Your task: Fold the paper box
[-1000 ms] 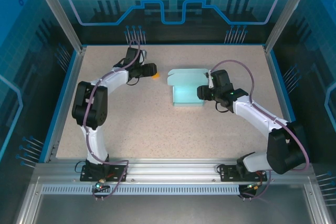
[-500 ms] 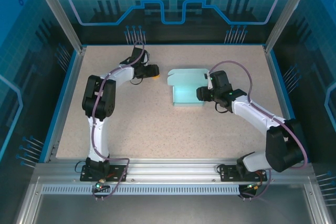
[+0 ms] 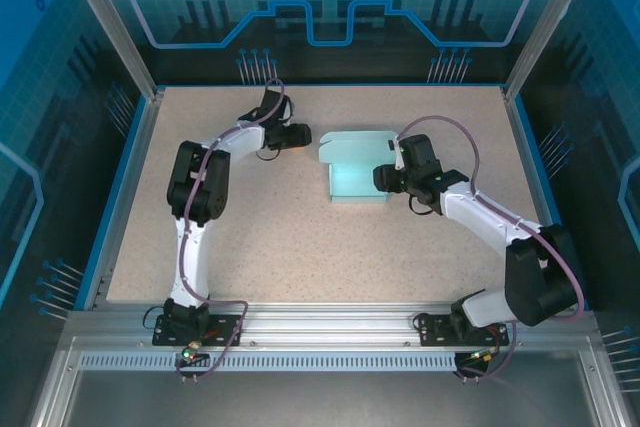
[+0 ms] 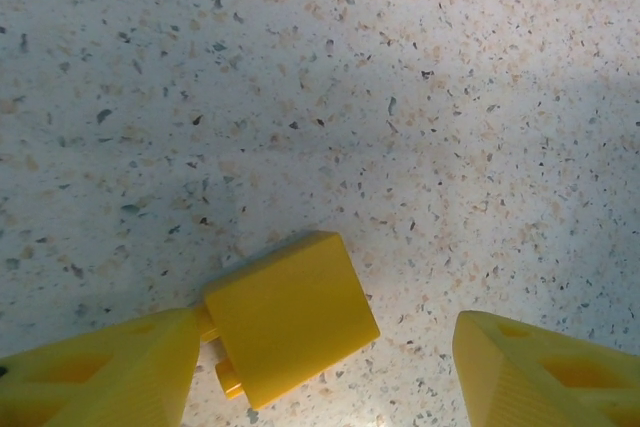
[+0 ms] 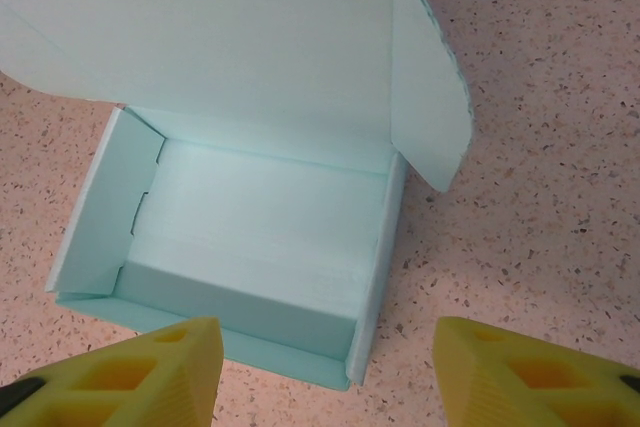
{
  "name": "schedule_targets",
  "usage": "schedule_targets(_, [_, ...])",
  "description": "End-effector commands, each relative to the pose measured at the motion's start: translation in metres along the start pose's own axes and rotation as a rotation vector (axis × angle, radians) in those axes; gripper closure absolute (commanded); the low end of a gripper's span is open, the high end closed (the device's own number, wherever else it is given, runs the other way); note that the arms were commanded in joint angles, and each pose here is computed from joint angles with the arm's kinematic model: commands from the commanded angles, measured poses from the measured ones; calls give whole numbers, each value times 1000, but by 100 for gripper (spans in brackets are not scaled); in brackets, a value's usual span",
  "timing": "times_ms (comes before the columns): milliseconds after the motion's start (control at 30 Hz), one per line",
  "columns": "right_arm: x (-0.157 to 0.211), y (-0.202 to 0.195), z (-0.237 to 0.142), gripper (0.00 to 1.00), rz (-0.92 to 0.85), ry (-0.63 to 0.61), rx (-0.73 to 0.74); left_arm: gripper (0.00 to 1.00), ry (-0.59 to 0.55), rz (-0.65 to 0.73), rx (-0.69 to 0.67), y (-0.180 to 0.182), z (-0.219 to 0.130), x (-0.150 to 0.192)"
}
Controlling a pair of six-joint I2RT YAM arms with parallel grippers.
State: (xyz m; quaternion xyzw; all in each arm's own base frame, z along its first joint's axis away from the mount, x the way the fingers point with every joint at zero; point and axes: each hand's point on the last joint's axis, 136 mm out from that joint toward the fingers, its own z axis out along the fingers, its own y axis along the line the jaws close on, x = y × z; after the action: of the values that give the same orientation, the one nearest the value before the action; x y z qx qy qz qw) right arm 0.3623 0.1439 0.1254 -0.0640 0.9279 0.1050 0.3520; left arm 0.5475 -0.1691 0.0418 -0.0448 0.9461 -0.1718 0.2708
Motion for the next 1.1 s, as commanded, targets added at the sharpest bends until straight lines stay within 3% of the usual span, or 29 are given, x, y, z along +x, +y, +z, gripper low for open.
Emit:
schedule_targets(0, [8, 5, 7, 41, -23, 20, -17, 30, 35, -2, 20, -11, 5, 5])
schedule_targets(800, [13, 3, 15, 41, -26, 41, -12, 28, 79, 131, -139, -8, 21, 18])
schedule_targets(1067, [15, 4, 16, 41, -27, 47, -14, 34, 81, 145, -138, -10, 18, 19])
